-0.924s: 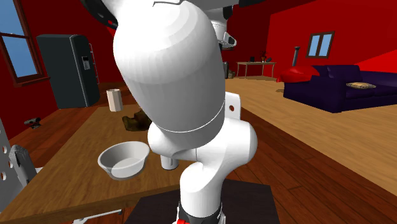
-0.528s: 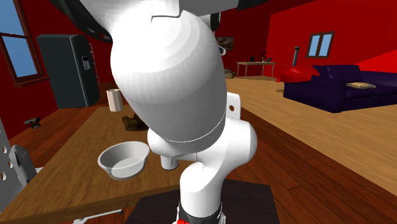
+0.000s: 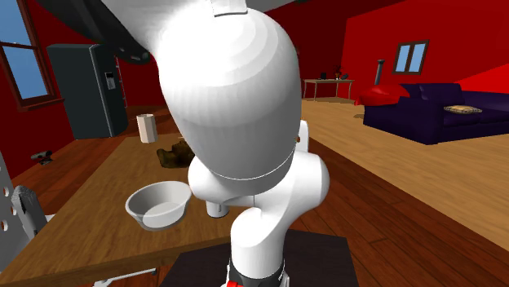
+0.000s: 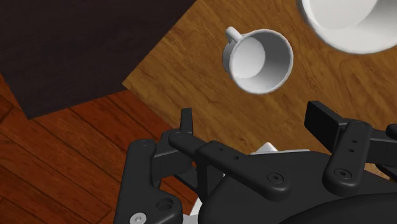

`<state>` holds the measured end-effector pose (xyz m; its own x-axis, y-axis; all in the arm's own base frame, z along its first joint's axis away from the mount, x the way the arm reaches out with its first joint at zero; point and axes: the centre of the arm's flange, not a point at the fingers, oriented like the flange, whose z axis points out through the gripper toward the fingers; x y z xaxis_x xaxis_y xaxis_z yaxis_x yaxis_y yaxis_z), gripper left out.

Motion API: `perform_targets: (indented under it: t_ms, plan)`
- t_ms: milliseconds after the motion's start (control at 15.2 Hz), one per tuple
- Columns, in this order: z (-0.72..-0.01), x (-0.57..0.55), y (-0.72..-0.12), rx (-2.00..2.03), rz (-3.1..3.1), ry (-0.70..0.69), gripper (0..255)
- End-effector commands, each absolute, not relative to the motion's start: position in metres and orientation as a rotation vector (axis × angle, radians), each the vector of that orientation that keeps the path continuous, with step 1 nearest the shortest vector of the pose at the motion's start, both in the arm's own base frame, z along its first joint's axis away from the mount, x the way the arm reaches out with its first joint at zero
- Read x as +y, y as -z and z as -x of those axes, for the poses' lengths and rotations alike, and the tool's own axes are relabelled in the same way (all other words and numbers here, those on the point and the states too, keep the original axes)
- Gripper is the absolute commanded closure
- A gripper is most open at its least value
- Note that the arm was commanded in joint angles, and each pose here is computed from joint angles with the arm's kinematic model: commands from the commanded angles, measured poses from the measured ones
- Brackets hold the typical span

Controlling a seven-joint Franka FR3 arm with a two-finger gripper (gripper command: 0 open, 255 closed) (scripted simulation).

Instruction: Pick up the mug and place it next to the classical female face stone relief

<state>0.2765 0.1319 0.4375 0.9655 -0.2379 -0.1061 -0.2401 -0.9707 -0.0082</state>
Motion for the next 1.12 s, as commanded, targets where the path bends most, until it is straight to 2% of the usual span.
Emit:
perform_targets:
  t_ms: [0, 660, 1056]
  plan:
    - [-0.272, 0.151, -0.415, 0.409, 3.103, -0.139, 0]
    - [-0.269, 0.237, -0.307, 0.556, 3.149, -0.033, 0]
    - [-0.269, 0.241, -0.272, 0.568, 3.152, -0.025, 0]
